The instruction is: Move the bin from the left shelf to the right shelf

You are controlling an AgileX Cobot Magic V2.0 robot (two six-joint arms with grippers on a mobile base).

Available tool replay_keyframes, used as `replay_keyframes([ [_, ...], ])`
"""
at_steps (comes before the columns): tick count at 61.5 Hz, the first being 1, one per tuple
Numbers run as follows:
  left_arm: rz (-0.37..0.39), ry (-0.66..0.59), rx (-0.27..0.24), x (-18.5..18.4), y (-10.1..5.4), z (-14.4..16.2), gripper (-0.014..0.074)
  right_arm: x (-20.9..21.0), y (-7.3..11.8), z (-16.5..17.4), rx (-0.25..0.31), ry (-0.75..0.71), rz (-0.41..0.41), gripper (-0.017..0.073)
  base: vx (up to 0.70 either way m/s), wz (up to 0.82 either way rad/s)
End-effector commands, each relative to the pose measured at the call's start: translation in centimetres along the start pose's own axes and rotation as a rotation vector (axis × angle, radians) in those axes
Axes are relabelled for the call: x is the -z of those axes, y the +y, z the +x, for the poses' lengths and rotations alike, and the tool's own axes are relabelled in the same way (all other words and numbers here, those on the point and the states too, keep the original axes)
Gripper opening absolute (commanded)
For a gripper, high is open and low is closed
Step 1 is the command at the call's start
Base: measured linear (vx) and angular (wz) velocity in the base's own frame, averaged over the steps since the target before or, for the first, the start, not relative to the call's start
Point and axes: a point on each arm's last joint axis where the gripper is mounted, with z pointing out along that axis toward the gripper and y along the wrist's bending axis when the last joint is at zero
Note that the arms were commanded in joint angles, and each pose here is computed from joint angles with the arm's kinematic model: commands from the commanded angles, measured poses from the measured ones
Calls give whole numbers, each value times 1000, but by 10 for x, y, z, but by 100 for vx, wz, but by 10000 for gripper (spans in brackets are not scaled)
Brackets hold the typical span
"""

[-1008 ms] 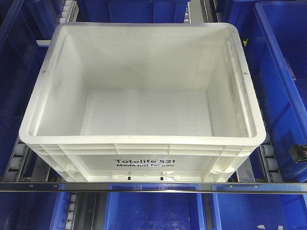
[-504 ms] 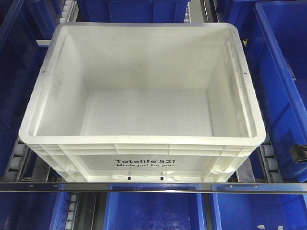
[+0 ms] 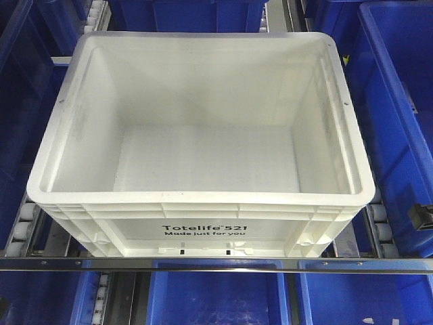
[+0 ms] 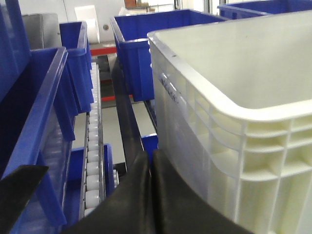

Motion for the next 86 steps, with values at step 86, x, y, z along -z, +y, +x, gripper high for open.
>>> replay_keyframes([
  [86,-3,-79,-11,4,1,-10,-8,13,6,-3,-60,-30,-82,-7,0,0],
])
